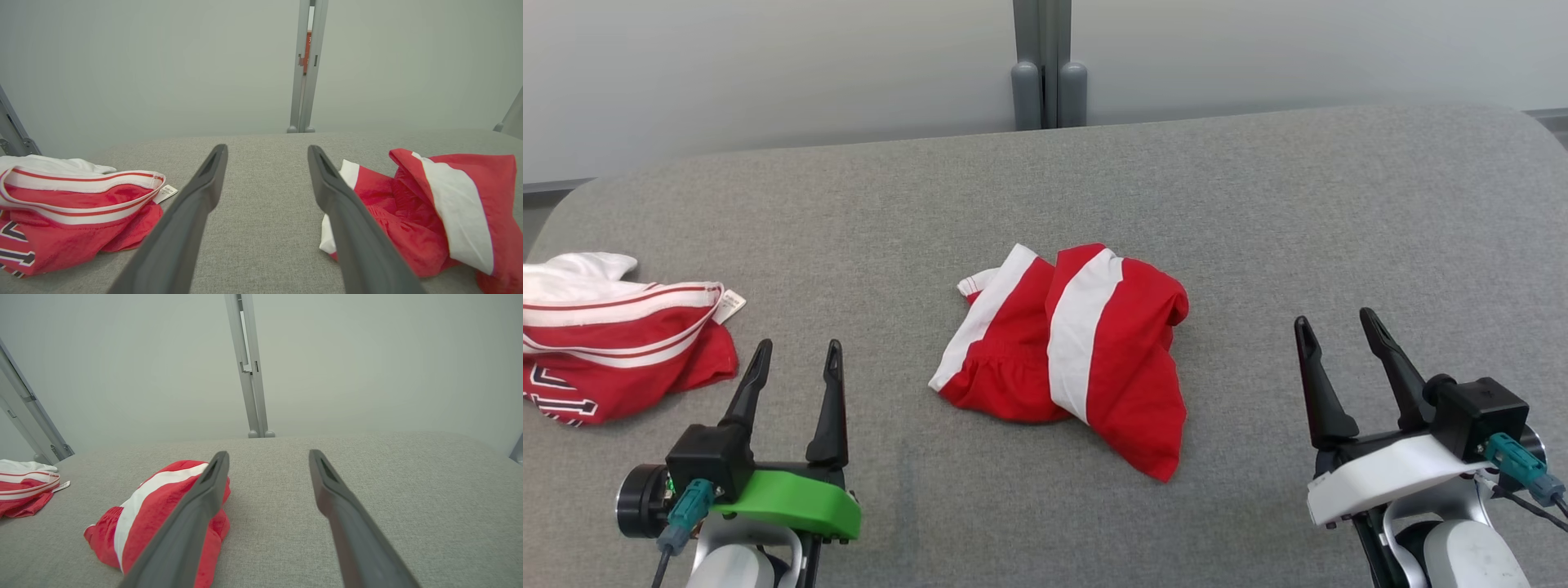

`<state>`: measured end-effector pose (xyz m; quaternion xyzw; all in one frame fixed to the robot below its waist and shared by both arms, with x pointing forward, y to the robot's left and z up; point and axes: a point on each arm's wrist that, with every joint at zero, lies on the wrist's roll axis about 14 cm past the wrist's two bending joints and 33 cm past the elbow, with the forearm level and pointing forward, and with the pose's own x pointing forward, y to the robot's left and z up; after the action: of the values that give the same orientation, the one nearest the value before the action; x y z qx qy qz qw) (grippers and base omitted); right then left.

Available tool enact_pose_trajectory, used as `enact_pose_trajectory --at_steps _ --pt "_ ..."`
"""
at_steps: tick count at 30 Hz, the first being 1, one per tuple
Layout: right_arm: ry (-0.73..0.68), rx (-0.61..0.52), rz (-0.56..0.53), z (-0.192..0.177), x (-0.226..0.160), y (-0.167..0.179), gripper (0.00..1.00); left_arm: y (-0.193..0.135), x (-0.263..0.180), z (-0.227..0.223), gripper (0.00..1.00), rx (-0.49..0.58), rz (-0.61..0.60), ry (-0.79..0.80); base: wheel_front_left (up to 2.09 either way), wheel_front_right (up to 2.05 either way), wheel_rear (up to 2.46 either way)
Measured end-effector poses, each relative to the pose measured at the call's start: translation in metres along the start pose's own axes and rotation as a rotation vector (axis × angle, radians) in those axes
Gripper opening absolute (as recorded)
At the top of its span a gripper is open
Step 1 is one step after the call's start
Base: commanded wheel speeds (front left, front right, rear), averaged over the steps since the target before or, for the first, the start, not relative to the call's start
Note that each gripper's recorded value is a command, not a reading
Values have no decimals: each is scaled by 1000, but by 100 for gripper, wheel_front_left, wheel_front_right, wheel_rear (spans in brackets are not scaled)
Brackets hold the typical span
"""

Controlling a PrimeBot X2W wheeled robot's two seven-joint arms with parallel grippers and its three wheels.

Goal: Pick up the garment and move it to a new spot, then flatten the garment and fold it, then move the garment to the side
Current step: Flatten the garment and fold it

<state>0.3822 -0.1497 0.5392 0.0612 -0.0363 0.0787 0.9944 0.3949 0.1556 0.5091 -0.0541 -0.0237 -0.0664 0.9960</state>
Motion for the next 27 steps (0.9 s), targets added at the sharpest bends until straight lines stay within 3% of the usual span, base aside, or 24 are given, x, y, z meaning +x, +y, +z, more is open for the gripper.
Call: enact_pose_trajectory --at_steps 18,24,27 --pt "15 7 6 -6 4 1 100 -5 2 -4 100 3 -17 11 0 0 0" --pt "9 2 9 -5 15 1 100 -43 19 -5 100 -16 -146 33 0 0 0" --pt "26 -1 1 -13 20 -3 100 -84 27 -15 100 -49 -268 76 0 0 0"
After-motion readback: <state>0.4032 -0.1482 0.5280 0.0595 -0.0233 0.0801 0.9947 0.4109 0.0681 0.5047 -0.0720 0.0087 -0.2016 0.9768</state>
